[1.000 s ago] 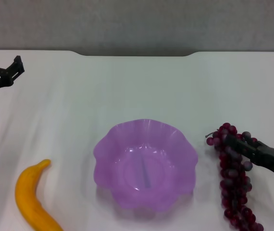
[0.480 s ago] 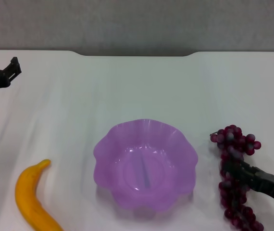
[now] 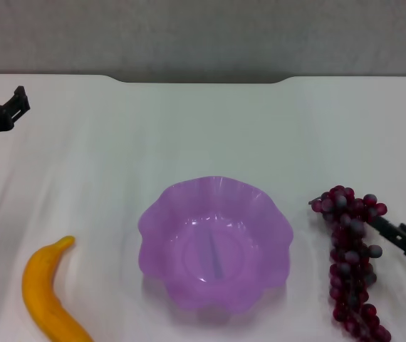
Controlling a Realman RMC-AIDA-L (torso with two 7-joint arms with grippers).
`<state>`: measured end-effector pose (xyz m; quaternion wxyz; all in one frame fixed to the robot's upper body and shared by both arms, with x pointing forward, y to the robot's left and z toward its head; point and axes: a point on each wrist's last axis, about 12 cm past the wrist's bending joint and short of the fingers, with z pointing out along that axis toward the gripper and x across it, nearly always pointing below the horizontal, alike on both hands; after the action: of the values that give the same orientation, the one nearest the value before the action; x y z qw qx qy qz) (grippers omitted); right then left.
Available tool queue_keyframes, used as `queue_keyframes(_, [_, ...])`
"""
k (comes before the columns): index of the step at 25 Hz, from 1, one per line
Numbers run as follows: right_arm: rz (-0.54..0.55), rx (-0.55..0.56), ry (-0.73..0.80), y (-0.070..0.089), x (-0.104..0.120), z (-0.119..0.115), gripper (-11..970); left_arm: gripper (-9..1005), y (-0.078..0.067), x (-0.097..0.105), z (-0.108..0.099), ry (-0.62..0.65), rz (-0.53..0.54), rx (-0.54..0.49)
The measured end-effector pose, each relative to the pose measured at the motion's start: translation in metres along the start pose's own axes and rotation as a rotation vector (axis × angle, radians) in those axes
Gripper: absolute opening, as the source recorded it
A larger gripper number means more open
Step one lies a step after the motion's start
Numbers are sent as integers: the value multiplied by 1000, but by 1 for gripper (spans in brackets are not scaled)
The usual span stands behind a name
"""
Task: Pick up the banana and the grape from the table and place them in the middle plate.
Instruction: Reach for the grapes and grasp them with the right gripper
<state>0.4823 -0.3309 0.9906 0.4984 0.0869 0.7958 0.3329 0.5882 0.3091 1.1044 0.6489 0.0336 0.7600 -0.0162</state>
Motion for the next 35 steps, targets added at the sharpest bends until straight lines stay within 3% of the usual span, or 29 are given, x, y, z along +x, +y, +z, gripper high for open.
queue_keyframes(22, [-135,56,23,0,-13,25,815,880,-8,-4,5,-9,3,22])
queue_keyframes(35, [-240,28,31,9,-19,41,797,880,-12,-5,6,-11,3,33])
